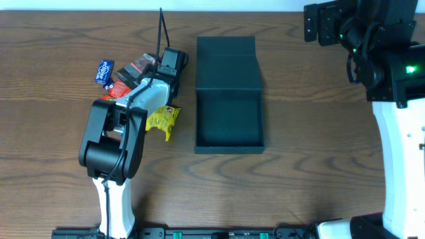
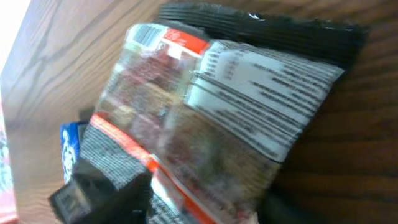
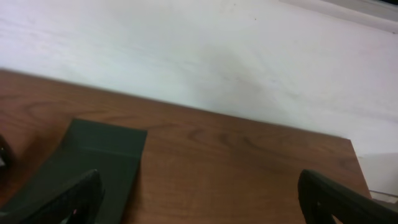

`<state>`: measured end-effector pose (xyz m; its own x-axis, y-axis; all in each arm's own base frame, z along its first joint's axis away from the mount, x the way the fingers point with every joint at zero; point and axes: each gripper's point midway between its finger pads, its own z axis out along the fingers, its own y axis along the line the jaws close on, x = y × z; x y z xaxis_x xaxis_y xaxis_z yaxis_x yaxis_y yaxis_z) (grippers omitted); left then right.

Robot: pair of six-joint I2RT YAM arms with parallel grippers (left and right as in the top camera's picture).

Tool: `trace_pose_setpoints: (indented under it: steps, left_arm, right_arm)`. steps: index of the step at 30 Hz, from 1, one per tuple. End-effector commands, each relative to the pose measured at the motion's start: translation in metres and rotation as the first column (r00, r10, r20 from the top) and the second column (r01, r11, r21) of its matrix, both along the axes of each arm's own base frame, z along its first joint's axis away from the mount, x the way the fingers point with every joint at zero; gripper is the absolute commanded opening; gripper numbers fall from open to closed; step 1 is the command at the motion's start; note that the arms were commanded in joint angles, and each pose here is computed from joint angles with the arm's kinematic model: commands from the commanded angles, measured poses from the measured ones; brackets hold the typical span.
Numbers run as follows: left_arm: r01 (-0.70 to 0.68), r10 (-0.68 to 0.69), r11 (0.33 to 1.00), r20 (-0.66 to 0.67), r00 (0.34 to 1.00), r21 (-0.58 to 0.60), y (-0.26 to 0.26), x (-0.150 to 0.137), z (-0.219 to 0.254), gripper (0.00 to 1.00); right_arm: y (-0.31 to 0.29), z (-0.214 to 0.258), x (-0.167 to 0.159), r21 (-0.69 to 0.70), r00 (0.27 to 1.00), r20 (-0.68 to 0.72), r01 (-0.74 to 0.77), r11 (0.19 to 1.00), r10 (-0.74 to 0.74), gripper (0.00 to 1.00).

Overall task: Pack container
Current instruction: 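Reach the left gripper into the snack pile and grasp the red-black wrapper, then lift the red-black wrapper and lower it into the black box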

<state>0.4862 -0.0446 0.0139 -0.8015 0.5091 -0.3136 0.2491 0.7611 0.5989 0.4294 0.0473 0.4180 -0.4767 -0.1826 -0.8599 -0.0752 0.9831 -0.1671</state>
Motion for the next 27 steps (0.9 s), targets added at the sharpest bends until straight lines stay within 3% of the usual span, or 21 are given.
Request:
trace_pose_setpoints:
  steps: [1,4,8,18,25,27]
  left_arm:
    - [-0.012,0.012,1.0,-0.003,1.0,0.019,0.004,0.001,-0.006,0.38]
    - [-0.009,0.009,1.0,0.009,1.0,0.019,0.001,0.005,-0.002,0.21]
    - [-0.026,0.022,0.998,0.074,0.997,0.056,-0.003,0.018,0.021,0.05]
    - [-0.064,0.063,0.998,0.238,0.969,-0.003,-0.028,0.062,0.109,0.06]
    - [-0.119,0.154,0.983,0.274,0.949,-0.141,-0.038,0.059,0.182,0.06]
    - [-0.112,0.169,0.967,0.242,0.955,-0.231,-0.046,0.049,0.2,0.06]
  right_arm:
    - [-0.004,0.006,0.001,0.031,0.999,0.019,0.028,0.999,-0.028,0.99]
    - [-0.004,0.007,0.002,0.032,0.999,0.025,0.028,0.999,-0.029,0.99]
    - [-0.004,0.01,0.003,0.041,0.999,0.038,0.031,0.999,-0.033,0.99]
    - [-0.004,0.012,0.004,0.041,0.999,0.044,0.031,0.999,-0.033,0.99]
    - [-0.004,0.012,0.004,0.04,0.998,0.044,0.031,0.999,-0.033,0.99]
    - [-0.005,0.012,0.004,0.038,0.998,0.045,0.037,0.999,-0.039,0.99]
